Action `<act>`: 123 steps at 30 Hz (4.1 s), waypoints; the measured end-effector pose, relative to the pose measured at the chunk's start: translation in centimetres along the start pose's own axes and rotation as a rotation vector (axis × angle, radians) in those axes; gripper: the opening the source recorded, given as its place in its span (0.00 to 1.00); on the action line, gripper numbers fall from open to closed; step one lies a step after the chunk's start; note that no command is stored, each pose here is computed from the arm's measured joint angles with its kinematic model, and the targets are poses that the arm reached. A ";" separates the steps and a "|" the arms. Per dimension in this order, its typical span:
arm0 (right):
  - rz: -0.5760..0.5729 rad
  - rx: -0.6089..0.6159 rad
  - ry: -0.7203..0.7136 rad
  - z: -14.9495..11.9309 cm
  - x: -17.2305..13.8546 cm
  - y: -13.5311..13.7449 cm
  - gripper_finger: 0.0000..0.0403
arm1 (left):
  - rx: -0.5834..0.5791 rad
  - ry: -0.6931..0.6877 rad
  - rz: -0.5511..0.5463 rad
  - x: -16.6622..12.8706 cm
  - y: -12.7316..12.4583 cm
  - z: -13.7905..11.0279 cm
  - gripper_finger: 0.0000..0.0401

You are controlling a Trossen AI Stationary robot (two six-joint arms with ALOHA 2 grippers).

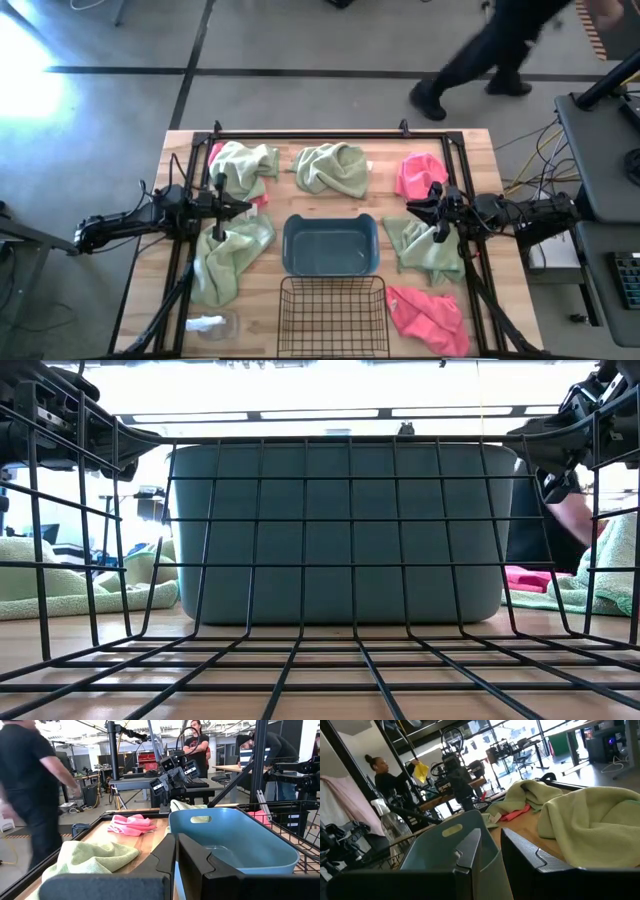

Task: Sort microfiber towel by color & place in baskets
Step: Put the top left green microfiber towel into the mesh storage bin

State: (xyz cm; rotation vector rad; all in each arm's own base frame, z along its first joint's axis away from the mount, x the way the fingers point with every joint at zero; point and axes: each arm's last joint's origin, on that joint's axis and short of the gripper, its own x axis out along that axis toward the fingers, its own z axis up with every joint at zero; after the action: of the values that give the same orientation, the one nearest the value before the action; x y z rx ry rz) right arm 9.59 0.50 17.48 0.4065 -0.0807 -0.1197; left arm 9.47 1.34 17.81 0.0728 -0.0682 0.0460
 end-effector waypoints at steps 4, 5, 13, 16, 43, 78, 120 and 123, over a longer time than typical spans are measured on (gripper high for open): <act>0.000 -0.001 0.000 0.0 0.0 0.0 0.17 | 0.000 0.000 0.000 0.0 0.0 0.0 0.00; 0.000 -0.001 0.000 0.0 0.0 0.0 0.17 | 0.000 0.000 0.000 0.0 0.0 0.0 0.00; 0.000 -0.002 0.000 0.0 0.0 0.0 0.17 | 0.000 0.000 0.001 0.0 0.0 0.0 0.00; 0.000 -0.002 0.000 0.0 0.0 0.0 0.17 | 0.006 0.005 0.078 0.0 0.2 0.0 0.00; 0.000 -0.002 0.000 0.0 0.0 0.0 0.17 | 0.001 0.011 0.181 0.0 0.5 0.0 0.00; -0.116 0.105 -0.358 3.0 -0.5 0.3 0.17 | -0.155 -0.379 0.170 -0.7 0.7 3.5 0.00; -0.413 -0.034 0.375 17.2 -1.5 6.2 0.17 | -0.323 0.418 0.074 4.8 1.9 18.3 0.00; -0.472 -0.084 0.492 18.0 -1.1 6.6 0.17 | -0.328 0.468 0.078 5.1 2.0 18.5 0.00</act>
State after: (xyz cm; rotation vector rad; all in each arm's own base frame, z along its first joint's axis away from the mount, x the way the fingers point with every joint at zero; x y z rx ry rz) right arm 7.29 -0.34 36.50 0.3558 0.5072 -0.4820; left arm 13.18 2.16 36.67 -0.2690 0.3889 0.1275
